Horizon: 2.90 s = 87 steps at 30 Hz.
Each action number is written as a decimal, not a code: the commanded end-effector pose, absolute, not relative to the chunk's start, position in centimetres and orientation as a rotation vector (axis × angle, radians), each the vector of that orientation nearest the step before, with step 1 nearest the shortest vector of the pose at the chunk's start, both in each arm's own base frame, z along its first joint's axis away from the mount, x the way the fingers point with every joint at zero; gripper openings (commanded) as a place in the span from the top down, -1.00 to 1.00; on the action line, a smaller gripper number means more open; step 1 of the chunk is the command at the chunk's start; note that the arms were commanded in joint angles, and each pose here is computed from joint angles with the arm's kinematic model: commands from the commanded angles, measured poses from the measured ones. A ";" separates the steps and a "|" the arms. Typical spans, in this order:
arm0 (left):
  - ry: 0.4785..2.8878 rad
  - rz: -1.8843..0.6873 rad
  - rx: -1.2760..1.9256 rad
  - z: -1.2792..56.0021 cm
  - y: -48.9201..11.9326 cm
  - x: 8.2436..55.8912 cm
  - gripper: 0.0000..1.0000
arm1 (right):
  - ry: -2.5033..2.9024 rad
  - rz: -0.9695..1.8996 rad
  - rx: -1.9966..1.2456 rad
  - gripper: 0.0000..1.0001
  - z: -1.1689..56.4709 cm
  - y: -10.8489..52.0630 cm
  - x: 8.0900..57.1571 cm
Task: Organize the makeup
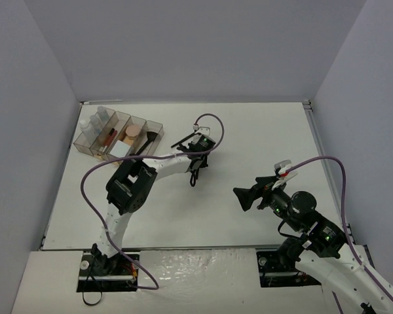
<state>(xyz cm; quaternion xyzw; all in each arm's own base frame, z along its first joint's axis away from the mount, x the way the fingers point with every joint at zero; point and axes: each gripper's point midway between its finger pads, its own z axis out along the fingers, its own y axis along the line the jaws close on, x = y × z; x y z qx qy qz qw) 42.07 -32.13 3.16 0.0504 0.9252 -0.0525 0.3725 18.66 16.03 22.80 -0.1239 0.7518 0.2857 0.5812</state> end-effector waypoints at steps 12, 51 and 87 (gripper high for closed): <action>2.107 0.028 0.439 23.3 -20.3 39.5 1.00 | 1.718 0.674 -0.270 -1.00 24.3 16.4 19.4; 2.036 -0.357 0.560 19.6 -21.5 48.3 -0.40 | 1.768 0.658 -0.285 -1.00 23.4 17.0 19.9; 2.163 -0.228 0.521 12.2 -23.7 46.7 1.00 | 1.805 0.713 -0.232 -1.00 22.4 17.1 19.3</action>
